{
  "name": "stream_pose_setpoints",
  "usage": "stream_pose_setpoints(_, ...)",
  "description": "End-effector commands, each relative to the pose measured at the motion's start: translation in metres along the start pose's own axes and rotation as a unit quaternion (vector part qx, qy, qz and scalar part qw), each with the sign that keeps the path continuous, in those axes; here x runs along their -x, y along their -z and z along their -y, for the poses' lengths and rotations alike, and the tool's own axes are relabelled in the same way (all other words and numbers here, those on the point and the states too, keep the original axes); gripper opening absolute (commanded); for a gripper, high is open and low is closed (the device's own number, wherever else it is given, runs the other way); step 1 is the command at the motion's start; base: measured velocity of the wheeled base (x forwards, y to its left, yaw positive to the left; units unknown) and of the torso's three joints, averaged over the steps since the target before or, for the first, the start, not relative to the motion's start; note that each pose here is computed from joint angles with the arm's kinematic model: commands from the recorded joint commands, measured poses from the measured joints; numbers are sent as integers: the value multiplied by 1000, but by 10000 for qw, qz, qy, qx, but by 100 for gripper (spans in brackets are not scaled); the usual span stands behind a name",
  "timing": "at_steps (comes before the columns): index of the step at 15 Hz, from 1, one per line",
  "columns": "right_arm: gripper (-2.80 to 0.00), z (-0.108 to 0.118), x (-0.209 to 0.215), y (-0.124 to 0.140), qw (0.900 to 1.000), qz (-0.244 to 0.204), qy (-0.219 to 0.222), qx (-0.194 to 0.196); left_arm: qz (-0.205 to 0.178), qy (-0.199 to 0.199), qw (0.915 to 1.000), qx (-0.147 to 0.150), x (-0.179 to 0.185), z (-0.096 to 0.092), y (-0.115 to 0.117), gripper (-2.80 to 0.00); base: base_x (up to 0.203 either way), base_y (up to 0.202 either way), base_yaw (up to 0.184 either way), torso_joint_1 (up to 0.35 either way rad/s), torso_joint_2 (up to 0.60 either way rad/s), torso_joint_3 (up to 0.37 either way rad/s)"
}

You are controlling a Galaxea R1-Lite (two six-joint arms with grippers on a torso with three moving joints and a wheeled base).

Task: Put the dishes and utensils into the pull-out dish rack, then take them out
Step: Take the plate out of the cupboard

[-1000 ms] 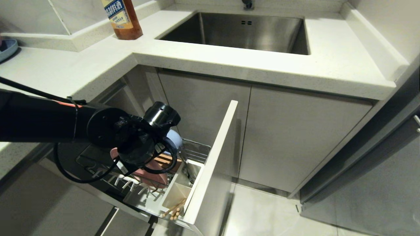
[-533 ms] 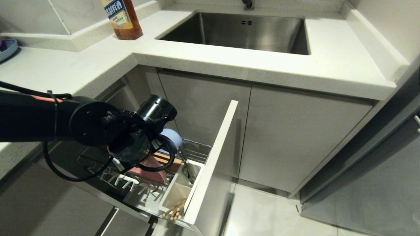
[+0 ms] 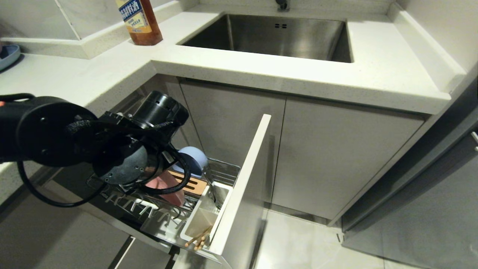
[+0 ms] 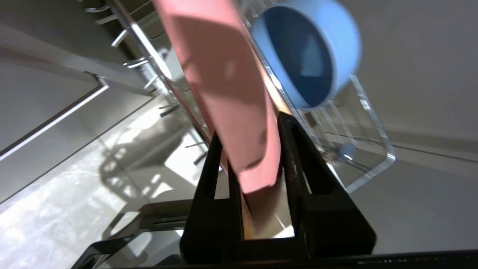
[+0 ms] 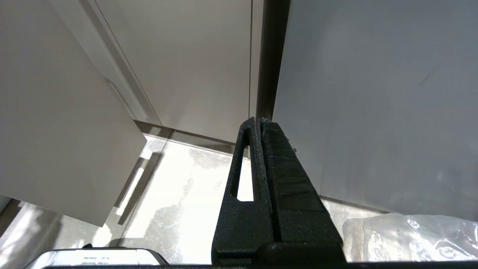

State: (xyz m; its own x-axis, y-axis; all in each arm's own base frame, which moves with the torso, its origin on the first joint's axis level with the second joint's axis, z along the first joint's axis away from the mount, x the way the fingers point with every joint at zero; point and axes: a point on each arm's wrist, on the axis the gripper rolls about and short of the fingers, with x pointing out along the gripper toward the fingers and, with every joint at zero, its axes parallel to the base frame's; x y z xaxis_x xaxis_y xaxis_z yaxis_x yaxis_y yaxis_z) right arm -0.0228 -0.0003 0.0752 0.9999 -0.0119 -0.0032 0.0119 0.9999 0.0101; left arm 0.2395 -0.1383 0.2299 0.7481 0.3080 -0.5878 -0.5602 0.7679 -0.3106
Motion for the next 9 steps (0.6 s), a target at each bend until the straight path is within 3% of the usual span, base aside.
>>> stream_pose_setpoints(1, -280, 0, 0, 1, 10000, -10, -5, -3, 75, 179, 9997, 138, 14, -4, -7, -280, 0, 0, 0, 0, 0, 0)
stream_pose_setpoints(9, -280, 0, 0, 0, 10000, -9, -4, -2, 131, 793, 9966, -179, 51, -10, -14, -280, 0, 0, 0, 0, 0, 0)
